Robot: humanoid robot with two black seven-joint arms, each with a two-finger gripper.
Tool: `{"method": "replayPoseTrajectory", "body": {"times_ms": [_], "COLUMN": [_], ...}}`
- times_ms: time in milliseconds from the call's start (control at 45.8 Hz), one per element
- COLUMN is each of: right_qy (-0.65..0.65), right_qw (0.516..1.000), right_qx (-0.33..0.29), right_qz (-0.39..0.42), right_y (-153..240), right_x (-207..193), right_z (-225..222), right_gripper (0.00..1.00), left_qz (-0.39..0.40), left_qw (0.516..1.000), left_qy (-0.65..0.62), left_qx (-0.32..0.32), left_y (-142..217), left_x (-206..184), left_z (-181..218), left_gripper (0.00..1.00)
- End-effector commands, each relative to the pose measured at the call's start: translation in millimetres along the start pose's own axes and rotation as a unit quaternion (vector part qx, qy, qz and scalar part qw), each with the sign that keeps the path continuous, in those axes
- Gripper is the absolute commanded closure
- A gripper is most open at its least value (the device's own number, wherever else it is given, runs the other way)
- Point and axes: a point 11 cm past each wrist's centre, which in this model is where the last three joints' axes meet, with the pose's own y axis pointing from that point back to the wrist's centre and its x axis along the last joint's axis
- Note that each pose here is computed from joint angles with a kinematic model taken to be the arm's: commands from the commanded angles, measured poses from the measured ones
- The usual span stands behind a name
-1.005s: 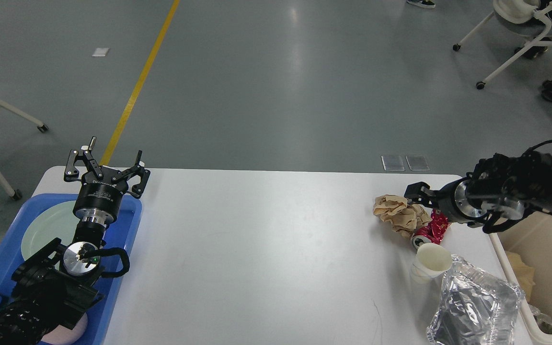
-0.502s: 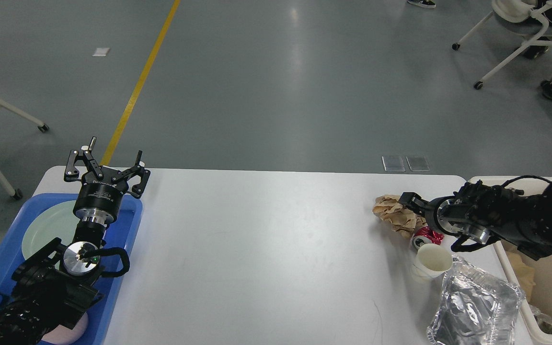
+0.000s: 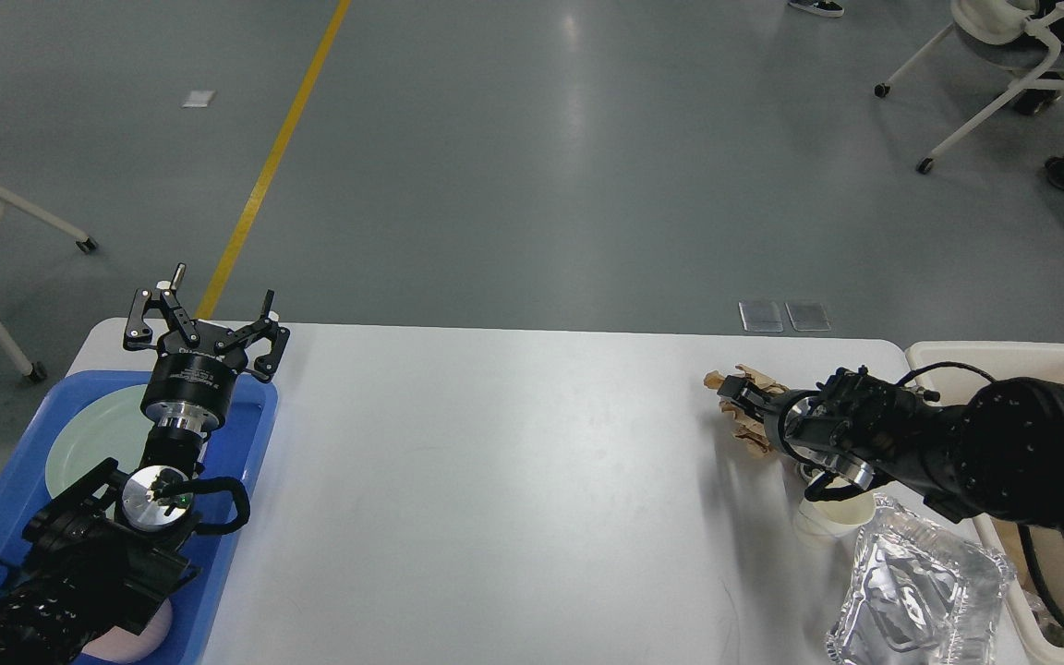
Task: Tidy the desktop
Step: 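Grasp the crumpled brown paper with the right gripper, then carry the crumpled paper over the white bin and release it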
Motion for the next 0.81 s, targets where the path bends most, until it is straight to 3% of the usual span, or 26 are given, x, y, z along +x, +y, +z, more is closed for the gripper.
{"method": "replayPoseTrajectory", "body": {"times_ms": [0, 175, 240, 262, 284, 786], "right_qy": [-0.008, -0.012, -0.015, -0.016, -0.018, -0.019], "right_qw": [1.0, 1.0, 1.0, 1.0, 1.0, 0.999], "right_qx": [0.005, -0.003, -0.002, -0.001, -0.001, 0.006], "right_qz": [0.005, 0.016, 0.019, 0.018, 0.02, 0.032], "right_y": [-3, -7, -6, -6, -6, 2], "right_x": [-4, -9, -6, -6, -5, 0], "right_z": [-2, 8, 7, 6, 6, -8], "right_gripper": [0.1, 0.7, 0.82, 0.94, 1.0, 1.0], "left_qz": [0.0, 0.0, 0.0, 0.0, 0.0, 0.0], "left_qw": [1.0, 1.0, 1.0, 1.0, 1.0, 1.0], "left_qy": [0.0, 0.0, 0.0, 0.0, 0.0, 0.0], "left_qx": [0.0, 0.0, 0.0, 0.0, 0.0, 0.0], "left_y": [0, 0, 0, 0, 0, 0], "left_x": [0, 0, 0, 0, 0, 0], "left_z": [0, 0, 0, 0, 0, 0], "left_gripper": [0.03, 0.03, 0.03, 0.03, 0.03, 0.03]}}
